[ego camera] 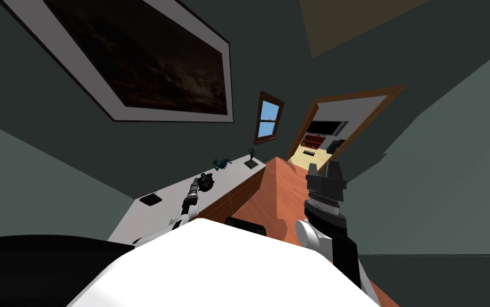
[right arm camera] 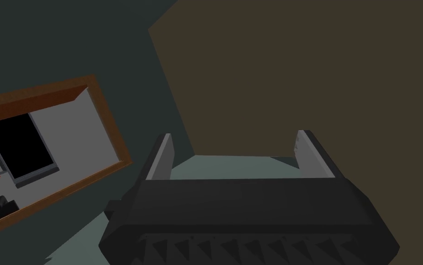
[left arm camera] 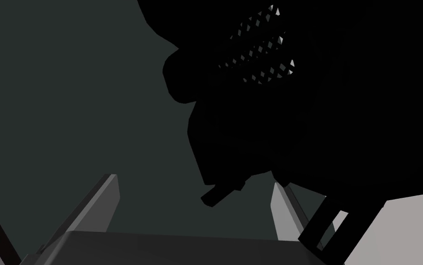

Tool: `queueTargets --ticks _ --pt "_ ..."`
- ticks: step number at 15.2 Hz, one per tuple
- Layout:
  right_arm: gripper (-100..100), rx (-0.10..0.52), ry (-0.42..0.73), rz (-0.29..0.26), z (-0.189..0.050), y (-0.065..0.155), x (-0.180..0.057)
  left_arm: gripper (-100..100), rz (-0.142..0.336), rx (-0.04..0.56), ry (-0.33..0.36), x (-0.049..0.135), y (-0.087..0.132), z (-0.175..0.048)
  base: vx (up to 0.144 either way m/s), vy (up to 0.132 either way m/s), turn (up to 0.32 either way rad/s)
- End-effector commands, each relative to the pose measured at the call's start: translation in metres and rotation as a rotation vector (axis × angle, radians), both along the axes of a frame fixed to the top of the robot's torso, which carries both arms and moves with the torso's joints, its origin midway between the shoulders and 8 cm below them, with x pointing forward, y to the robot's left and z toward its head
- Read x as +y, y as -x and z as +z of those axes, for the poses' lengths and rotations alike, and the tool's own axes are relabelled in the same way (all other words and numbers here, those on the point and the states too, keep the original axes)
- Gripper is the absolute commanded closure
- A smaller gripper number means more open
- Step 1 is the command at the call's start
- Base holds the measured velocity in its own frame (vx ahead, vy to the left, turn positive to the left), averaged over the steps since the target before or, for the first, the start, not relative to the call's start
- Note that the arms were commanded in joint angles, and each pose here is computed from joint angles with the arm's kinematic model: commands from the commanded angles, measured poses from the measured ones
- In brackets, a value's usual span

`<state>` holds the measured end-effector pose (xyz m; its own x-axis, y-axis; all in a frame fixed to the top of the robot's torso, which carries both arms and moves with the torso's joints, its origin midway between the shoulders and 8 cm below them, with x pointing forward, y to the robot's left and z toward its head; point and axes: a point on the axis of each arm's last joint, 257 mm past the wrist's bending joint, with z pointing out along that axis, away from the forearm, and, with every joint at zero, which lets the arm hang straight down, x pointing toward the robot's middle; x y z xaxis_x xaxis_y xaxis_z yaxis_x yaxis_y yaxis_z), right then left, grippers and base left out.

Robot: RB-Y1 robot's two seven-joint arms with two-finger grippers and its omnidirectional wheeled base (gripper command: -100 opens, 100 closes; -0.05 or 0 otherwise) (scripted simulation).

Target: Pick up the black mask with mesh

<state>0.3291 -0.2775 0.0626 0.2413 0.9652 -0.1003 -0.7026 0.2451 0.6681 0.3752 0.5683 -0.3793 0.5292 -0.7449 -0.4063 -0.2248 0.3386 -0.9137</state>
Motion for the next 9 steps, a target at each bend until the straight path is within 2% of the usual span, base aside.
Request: queueTargets --ticks 1,4,6,7,9 --pt "0 0.0 0.0 0.0 0.0 0.0 0.0 -100 -0.049 -0.001 0.0 -0.019 -0.018 0.002 0.026 -0.036 0.183" --pt "0 0.0 0.0 0.0 0.0 0.0 0.0 -100 -0.073 -0.001 -0.001 -0.029 -0.027 0.003 0.058 -0.067 0.214" --pt "0 0.0 0.0 0.0 0.0 0.0 0.0 -100 -0.073 -0.001 -0.001 -0.029 -0.027 0.003 0.013 -0.015 0.047" --pt "0 0.0 0.0 0.0 0.0 0.0 0.0 -100 -0.097 -0.002 -0.001 -0.039 -0.036 0.004 0.013 -0.015 0.045" --pt "0 0.0 0.0 0.0 0.0 0.0 0.0 -100 -0.097 -0.002 -0.001 -0.039 -0.036 0.004 0.027 -0.032 0.095"
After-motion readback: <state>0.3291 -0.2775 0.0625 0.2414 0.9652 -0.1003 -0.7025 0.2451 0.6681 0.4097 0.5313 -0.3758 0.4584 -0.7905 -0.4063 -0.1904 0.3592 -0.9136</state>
